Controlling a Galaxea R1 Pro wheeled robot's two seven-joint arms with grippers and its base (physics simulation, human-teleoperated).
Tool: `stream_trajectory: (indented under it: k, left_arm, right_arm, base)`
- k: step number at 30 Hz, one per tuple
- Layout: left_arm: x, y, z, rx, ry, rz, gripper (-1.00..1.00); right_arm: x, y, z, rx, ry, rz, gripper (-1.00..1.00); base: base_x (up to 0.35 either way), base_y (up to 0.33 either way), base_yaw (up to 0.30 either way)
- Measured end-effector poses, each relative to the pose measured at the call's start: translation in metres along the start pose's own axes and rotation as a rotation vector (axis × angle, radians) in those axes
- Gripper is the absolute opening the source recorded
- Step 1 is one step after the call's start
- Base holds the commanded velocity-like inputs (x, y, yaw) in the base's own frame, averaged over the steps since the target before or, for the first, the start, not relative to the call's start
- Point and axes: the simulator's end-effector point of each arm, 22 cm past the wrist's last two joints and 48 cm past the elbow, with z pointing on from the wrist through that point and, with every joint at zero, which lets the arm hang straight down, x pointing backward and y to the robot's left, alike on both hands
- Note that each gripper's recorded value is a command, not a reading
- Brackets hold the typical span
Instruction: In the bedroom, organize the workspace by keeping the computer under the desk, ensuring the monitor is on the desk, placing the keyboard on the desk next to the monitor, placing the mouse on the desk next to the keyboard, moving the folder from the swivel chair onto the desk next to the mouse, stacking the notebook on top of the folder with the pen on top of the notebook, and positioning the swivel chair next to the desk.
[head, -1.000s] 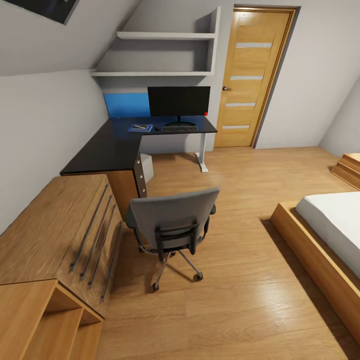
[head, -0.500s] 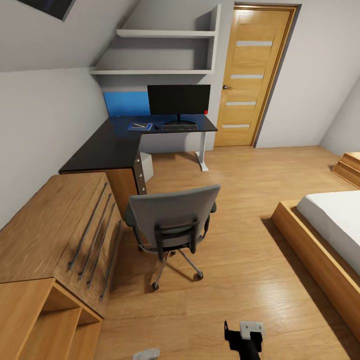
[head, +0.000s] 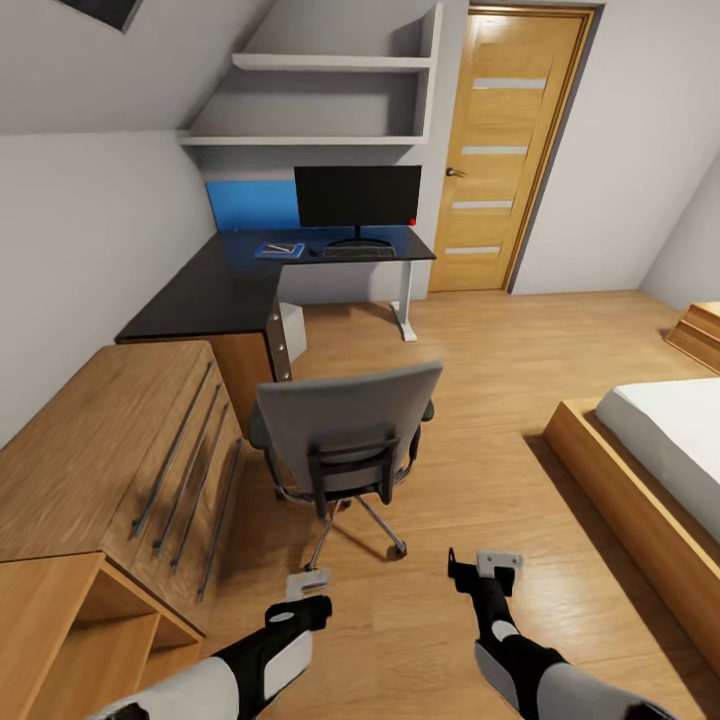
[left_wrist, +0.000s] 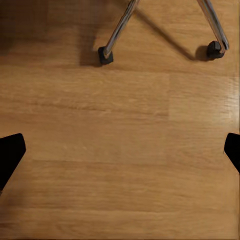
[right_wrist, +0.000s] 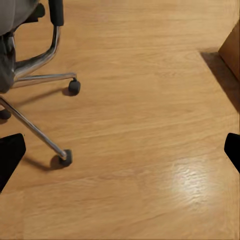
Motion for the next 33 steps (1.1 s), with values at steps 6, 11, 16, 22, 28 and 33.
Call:
stream_trajectory:
  k: [6,11,16,22,28,33]
  left_arm:
    - [-0.030,-0.005,0.009,0.007,-0.021,-0.016,1.00]
    - [-0.045,-0.003,0.017,0.006,-0.031,-0.064,1.00]
    - [-0.049,-0.001,0.024,0.005,-0.036,-0.101,1.00]
    - [-0.062,0.004,0.032,-0.004,-0.111,-0.139,1.00]
    - [-0.068,0.008,0.039,-0.010,-0.162,-0.161,1.00]
    - [-0.066,0.010,0.046,-0.013,-0.171,-0.167,1.00]
  right_arm:
    - [-0.014,-0.007,0.018,0.029,-0.010,0.034,1.00]
    - [-0.022,-0.013,0.030,0.063,-0.014,0.102,1.00]
    - [-0.036,-0.005,0.038,0.058,-0.051,0.154,1.00]
    - [-0.036,-0.001,0.044,0.060,-0.062,0.187,1.00]
    - [-0.025,0.001,0.049,0.067,-0.050,0.213,1.00]
    - [-0.017,0.018,0.051,0.049,-0.046,0.224,1.00]
  base:
    - [0.000,0.000,0.000]
    - [0.000,0.000,0.000]
    - [0.000,0.000,0.000]
    - [0.000,0.000,0.000]
    - [0.000,0.000,0.000]
    - [0.000,0.000,0.000]
